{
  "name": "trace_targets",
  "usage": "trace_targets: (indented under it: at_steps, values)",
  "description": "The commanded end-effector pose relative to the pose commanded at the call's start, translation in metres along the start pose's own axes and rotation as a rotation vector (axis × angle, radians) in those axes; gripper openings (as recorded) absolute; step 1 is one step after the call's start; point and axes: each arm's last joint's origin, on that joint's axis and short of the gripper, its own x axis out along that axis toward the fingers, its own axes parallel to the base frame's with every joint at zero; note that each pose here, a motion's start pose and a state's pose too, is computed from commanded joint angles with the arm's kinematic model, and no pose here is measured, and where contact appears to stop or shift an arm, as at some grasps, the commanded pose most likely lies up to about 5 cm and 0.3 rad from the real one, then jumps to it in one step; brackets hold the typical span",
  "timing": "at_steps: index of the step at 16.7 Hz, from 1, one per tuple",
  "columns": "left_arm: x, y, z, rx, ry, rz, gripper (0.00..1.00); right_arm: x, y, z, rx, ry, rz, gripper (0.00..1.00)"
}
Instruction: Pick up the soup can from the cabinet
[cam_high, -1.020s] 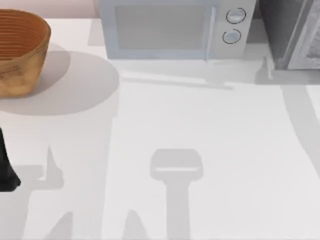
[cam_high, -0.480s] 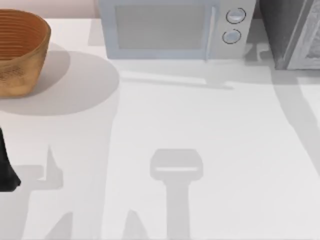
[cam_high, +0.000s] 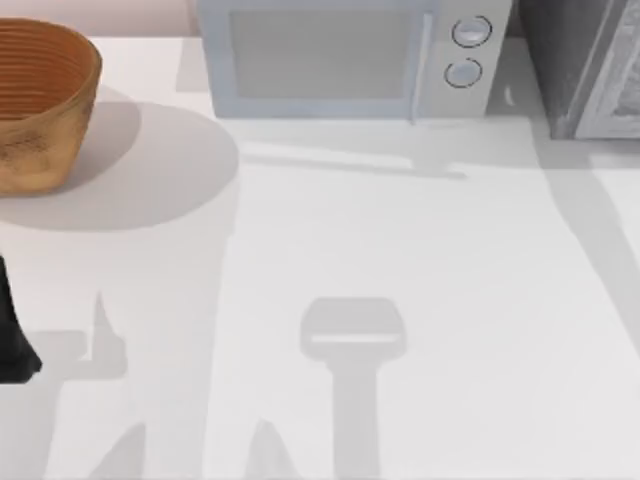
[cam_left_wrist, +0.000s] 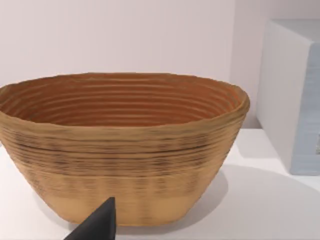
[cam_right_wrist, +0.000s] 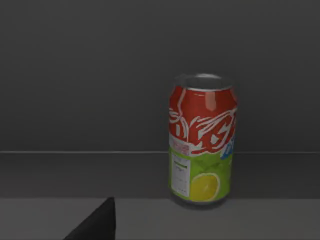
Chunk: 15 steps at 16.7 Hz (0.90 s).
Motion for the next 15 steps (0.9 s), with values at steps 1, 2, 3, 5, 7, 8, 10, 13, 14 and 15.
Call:
trace_targets:
  at_steps: [1, 2, 3, 5, 7, 8, 10, 13, 14, 15]
  values:
    - [0.0, 0.0, 0.0, 0.0, 0.0, 0.0, 1.0, 0.012, 0.002, -0.004, 0.0, -0.001, 0.0, 1.0]
    - [0.0, 0.0, 0.0, 0.0, 0.0, 0.0, 1.0, 0.024, 0.004, -0.008, -0.001, -0.001, 0.0, 1.0]
    - [0.0, 0.0, 0.0, 0.0, 0.0, 0.0, 1.0, 0.034, 0.006, -0.012, -0.001, -0.001, 0.0, 1.0]
    - [0.0, 0.0, 0.0, 0.0, 0.0, 0.0, 1.0, 0.05, 0.009, -0.019, -0.002, -0.003, -0.001, 1.0]
    - [0.0, 0.0, 0.0, 0.0, 0.0, 0.0, 1.0, 0.053, 0.01, -0.02, -0.002, -0.004, -0.001, 1.0]
    - [0.0, 0.0, 0.0, 0.0, 0.0, 0.0, 1.0, 0.053, 0.01, -0.02, -0.002, -0.004, -0.001, 1.0]
    - [0.0, 0.0, 0.0, 0.0, 0.0, 0.0, 1.0, 0.053, 0.01, -0.021, -0.003, 0.001, 0.001, 1.0]
    - [0.0, 0.0, 0.0, 0.0, 0.0, 0.0, 1.0, 0.065, 0.01, -0.019, -0.002, -0.004, -0.001, 1.0]
    - [0.0, 0.0, 0.0, 0.0, 0.0, 0.0, 1.0, 0.071, 0.01, -0.018, -0.002, -0.004, -0.001, 1.0]
    - [0.0, 0.0, 0.0, 0.0, 0.0, 0.0, 1.0, 0.078, 0.01, -0.018, -0.002, -0.004, -0.001, 1.0]
